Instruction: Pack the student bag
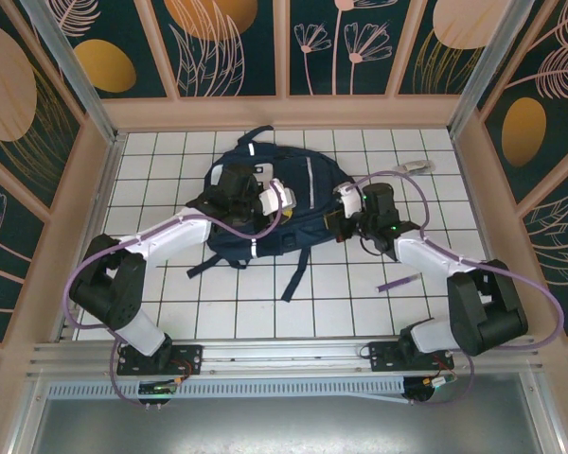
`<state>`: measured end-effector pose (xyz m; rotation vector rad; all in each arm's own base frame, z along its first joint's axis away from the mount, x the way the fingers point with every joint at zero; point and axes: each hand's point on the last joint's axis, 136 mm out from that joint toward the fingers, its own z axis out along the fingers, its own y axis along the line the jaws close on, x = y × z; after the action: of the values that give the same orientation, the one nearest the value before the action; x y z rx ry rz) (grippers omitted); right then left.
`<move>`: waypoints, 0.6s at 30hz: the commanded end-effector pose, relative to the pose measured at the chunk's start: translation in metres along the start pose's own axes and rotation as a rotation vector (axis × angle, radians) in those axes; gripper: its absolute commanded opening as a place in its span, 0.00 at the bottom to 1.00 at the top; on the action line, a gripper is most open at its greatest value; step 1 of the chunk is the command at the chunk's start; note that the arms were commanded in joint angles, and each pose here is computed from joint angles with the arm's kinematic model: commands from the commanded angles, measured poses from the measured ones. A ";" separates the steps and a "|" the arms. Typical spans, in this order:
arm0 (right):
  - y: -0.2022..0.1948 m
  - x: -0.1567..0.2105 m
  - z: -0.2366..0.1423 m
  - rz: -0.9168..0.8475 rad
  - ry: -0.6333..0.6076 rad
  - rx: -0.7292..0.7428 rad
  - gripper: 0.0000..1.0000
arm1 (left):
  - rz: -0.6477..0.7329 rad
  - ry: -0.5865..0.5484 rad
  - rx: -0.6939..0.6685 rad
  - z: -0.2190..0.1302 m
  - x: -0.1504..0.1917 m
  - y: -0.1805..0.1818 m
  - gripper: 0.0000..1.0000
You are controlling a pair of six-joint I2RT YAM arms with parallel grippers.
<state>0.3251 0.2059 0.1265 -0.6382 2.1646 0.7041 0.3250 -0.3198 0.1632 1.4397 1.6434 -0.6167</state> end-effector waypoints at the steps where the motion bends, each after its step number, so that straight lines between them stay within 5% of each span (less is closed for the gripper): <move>1: 0.029 -0.033 -0.014 -0.116 -0.124 -0.129 0.00 | 0.050 -0.033 0.139 0.001 -0.004 -0.022 0.51; 8: 0.064 -0.044 -0.023 -0.260 -0.190 -0.279 0.00 | 0.043 0.083 0.080 0.042 0.009 -0.007 0.55; 10: 0.067 -0.043 -0.022 -0.283 -0.184 -0.289 0.00 | 0.043 0.134 0.035 0.048 0.018 0.001 0.40; 12: 0.061 -0.039 -0.018 -0.281 -0.152 -0.252 0.00 | 0.057 0.170 -0.016 0.048 0.025 0.010 0.04; 18: -0.018 -0.016 -0.010 -0.170 0.029 0.126 0.00 | 0.143 0.196 -0.053 0.027 0.037 0.009 0.00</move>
<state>0.3087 0.2240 0.1395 -0.8708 2.0589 0.7239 0.3383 -0.3464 0.1253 1.5706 1.6575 -0.4679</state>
